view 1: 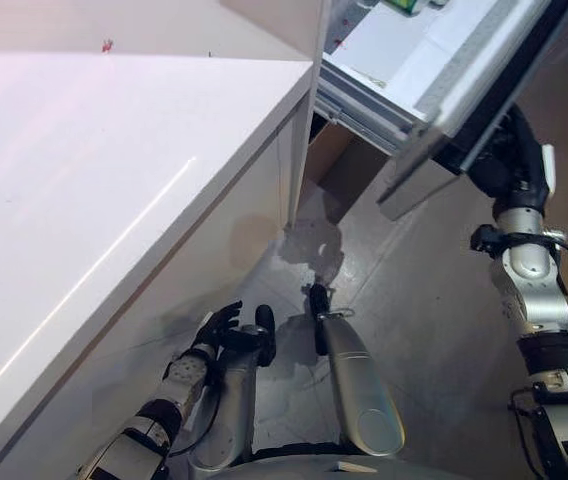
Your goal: Put drinks into fridge and close the fridge
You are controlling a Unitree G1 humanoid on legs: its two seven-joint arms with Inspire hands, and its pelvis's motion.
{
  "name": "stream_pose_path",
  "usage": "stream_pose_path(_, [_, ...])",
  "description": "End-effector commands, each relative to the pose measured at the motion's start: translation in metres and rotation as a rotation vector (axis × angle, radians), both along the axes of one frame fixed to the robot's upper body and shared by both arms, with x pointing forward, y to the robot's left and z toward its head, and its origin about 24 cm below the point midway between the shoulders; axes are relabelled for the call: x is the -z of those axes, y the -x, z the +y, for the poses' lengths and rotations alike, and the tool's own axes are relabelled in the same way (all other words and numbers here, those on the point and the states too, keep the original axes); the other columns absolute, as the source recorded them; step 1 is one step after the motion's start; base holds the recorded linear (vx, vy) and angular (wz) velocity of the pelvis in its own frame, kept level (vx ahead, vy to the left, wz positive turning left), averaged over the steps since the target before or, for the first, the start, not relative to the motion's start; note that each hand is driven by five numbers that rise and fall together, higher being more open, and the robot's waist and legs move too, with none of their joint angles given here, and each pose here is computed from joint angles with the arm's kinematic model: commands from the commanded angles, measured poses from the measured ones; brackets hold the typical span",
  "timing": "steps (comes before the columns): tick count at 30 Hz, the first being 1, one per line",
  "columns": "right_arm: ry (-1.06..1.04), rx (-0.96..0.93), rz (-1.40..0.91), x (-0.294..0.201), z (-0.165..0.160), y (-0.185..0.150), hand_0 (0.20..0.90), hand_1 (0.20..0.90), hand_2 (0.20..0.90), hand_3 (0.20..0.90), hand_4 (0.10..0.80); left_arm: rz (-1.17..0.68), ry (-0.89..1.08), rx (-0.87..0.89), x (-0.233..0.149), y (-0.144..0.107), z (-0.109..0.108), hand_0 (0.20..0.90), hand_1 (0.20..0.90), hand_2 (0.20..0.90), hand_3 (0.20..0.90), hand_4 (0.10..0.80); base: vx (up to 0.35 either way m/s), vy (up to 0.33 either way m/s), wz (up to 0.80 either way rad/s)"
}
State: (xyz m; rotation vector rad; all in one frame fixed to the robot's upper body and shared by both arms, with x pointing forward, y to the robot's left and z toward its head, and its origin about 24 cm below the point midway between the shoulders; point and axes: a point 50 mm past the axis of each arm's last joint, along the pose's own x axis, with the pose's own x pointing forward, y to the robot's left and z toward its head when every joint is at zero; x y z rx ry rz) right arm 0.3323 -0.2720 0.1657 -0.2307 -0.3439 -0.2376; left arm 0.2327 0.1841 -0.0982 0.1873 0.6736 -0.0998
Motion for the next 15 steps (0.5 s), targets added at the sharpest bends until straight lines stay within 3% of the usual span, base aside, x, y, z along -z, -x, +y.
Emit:
stream_pose_path(1, [0.340, -0.460, -0.363, -0.108, 0.094, -0.005, 0.900, 0.900, 0.900, 0.900, 0.800, 0.144, -0.030, 0.019, 0.030, 0.059, 0.011, 0.900, 0.900, 0.900, 0.900, 0.800, 0.202, 0.017, 0.24])
stream_pose_path(9, [0.293, -0.440, -0.318, -0.112, 0.103, -0.018, 0.900, 0.900, 0.900, 0.900, 0.800, 0.212, -0.059, 0.012, 0.036, 0.077, 0.028, 0.900, 0.900, 0.900, 0.900, 0.800, 0.142, 0.034, 0.16])
stream_pose_path(12, [0.254, -0.340, -0.266, -0.097, 0.091, -0.023, 0.900, 0.900, 0.900, 0.900, 0.800, 0.236, -0.058, 0.013, 0.038, 0.084, 0.030, 0.900, 0.900, 0.900, 0.900, 0.800, 0.092, 0.022, 0.79])
stream_pose_path(15, [0.300, -0.177, -0.221, -0.076, 0.074, -0.025, 0.900, 0.900, 0.900, 0.900, 0.800, 0.253, -0.054, 0.014, 0.041, 0.092, 0.031, 0.900, 0.900, 0.900, 0.900, 0.800, 0.035, -0.002, 0.22])
